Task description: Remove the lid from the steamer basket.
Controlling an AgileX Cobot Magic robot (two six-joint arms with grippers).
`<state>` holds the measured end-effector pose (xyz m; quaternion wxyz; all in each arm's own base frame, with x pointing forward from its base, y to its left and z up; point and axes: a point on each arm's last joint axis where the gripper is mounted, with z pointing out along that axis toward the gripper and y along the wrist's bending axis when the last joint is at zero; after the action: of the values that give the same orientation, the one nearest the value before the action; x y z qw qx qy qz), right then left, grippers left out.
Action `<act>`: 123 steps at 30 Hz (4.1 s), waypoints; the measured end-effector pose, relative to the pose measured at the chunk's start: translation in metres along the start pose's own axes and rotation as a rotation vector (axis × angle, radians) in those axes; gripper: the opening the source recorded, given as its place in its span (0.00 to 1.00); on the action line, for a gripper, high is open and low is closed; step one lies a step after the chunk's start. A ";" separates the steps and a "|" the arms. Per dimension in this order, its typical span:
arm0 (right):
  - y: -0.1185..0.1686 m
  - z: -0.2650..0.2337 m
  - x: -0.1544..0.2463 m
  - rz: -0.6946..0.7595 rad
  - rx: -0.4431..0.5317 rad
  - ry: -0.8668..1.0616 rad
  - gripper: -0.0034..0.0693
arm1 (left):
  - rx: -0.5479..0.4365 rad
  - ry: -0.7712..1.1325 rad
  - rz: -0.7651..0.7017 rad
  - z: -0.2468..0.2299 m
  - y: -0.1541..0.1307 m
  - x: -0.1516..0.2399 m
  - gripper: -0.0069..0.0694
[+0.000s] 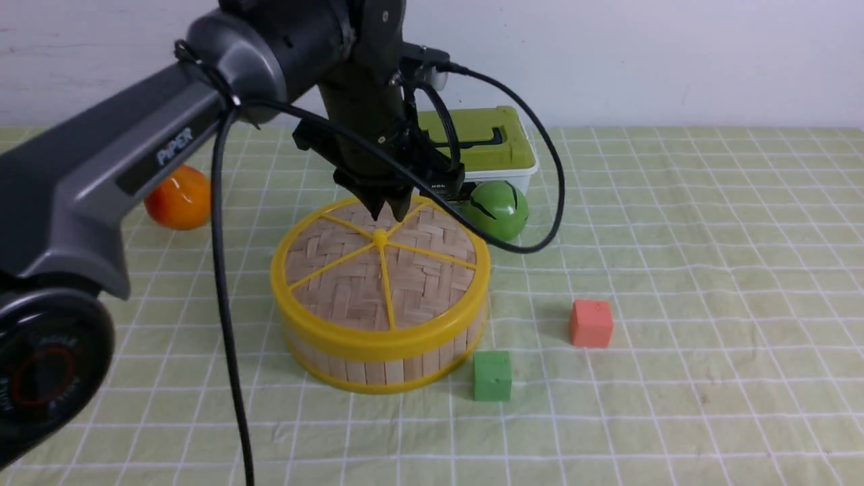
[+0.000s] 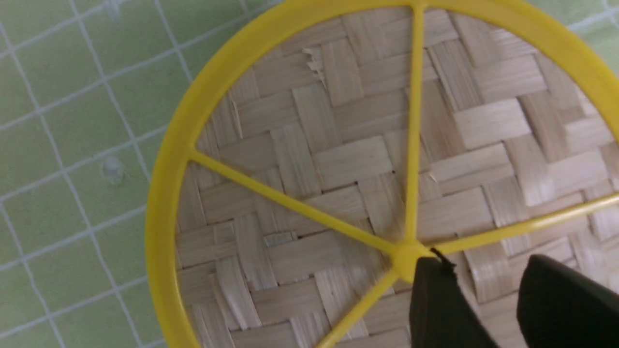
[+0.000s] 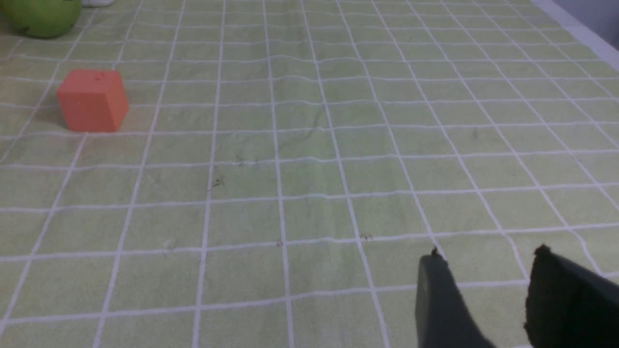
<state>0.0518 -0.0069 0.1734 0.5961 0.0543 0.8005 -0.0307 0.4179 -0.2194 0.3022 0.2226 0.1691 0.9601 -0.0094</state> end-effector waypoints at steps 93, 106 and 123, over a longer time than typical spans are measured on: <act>0.000 0.000 0.000 0.000 0.000 0.000 0.38 | -0.131 -0.454 -0.592 -0.139 0.186 0.120 0.41; 0.000 0.000 0.000 0.000 0.000 0.000 0.38 | -0.099 -0.942 -0.404 -0.232 0.104 0.297 0.07; 0.000 0.000 0.000 0.000 0.000 0.000 0.38 | 0.108 -1.026 -0.307 -0.127 0.054 0.408 0.07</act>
<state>0.0518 -0.0069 0.1734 0.5961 0.0543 0.8005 -0.0307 0.0378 -0.0255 0.2439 0.6502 0.0115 0.7398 -0.1725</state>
